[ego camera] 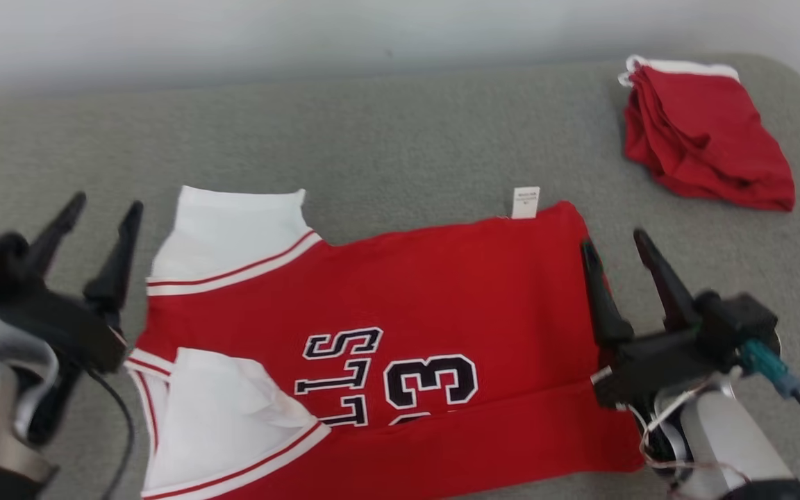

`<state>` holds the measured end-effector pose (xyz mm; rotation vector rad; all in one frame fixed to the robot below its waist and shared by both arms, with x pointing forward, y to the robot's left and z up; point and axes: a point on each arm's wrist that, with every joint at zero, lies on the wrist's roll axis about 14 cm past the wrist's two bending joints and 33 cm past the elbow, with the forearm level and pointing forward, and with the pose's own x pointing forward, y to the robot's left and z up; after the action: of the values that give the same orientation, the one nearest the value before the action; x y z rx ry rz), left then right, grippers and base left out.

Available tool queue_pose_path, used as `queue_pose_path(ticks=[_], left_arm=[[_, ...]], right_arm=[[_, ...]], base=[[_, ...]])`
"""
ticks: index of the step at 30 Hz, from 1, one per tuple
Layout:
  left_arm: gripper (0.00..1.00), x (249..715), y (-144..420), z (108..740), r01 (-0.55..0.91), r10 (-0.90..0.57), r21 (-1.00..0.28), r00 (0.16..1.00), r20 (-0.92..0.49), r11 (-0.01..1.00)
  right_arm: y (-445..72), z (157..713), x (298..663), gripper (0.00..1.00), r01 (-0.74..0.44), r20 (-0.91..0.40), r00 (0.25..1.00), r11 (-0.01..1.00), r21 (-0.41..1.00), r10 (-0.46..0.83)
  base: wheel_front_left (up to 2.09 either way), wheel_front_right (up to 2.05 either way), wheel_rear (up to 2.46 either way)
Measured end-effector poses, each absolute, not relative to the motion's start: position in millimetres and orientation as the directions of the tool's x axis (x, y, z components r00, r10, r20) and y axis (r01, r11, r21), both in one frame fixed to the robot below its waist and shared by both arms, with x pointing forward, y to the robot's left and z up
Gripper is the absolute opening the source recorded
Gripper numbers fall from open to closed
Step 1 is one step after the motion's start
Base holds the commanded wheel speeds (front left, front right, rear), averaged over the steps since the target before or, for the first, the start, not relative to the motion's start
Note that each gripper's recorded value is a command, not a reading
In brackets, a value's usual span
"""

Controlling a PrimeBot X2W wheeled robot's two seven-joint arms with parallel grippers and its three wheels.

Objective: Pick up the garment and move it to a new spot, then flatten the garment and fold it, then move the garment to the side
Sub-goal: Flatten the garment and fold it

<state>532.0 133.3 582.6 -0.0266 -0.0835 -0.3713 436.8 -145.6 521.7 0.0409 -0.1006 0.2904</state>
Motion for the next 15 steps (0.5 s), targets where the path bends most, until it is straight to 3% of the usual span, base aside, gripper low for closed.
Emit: queue_pose_path(ticks=[15], left_arm=[[1.0, 609, 94, 485, 0.472, -0.469, -0.046, 0.854, -0.226, 0.881]], right_arm=[[-168, 502, 469, 1.0, -0.209, 0.057, 0.977, 0.977, 0.03, 0.207]], base=[[0.0, 0.0, 0.0]])
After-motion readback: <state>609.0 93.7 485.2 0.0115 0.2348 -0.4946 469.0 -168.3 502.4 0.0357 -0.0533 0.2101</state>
